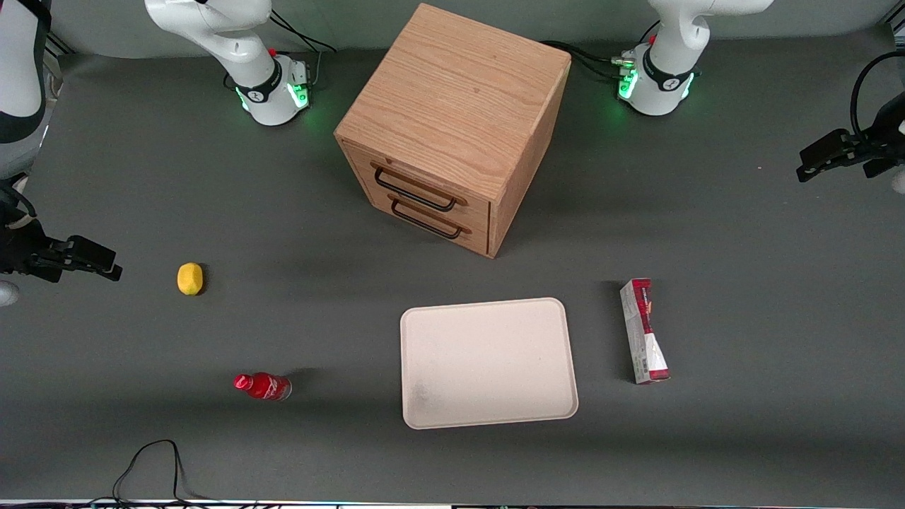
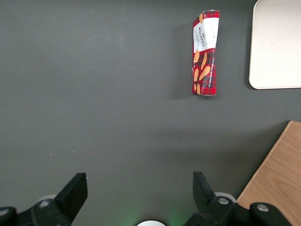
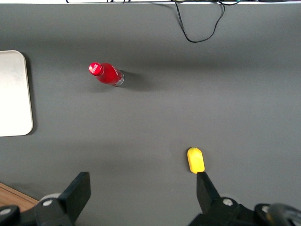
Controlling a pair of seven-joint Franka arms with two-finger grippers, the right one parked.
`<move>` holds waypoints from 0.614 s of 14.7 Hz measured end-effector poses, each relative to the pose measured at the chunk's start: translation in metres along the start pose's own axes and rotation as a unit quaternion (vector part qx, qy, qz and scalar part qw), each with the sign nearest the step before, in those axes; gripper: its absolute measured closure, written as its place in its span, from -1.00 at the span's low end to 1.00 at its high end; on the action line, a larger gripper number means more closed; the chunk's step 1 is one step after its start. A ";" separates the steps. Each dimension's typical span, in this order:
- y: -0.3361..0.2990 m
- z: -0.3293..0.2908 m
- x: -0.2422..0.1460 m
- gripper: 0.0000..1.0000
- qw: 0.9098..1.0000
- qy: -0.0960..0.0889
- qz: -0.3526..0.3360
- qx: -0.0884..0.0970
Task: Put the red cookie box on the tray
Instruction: 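Move the open left gripper down over the standing red-and-white cookie box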
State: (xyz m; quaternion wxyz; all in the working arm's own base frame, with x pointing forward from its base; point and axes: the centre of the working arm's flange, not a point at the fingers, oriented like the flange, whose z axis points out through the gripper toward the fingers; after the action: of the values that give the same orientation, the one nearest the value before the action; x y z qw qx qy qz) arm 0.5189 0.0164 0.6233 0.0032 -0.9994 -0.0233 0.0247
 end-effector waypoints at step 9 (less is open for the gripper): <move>0.006 0.031 0.008 -1.00 0.999 -0.038 0.019 0.004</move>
State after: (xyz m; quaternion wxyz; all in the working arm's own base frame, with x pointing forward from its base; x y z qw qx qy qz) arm 0.5257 0.0109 0.5922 0.0055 -0.9980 -0.0047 0.0624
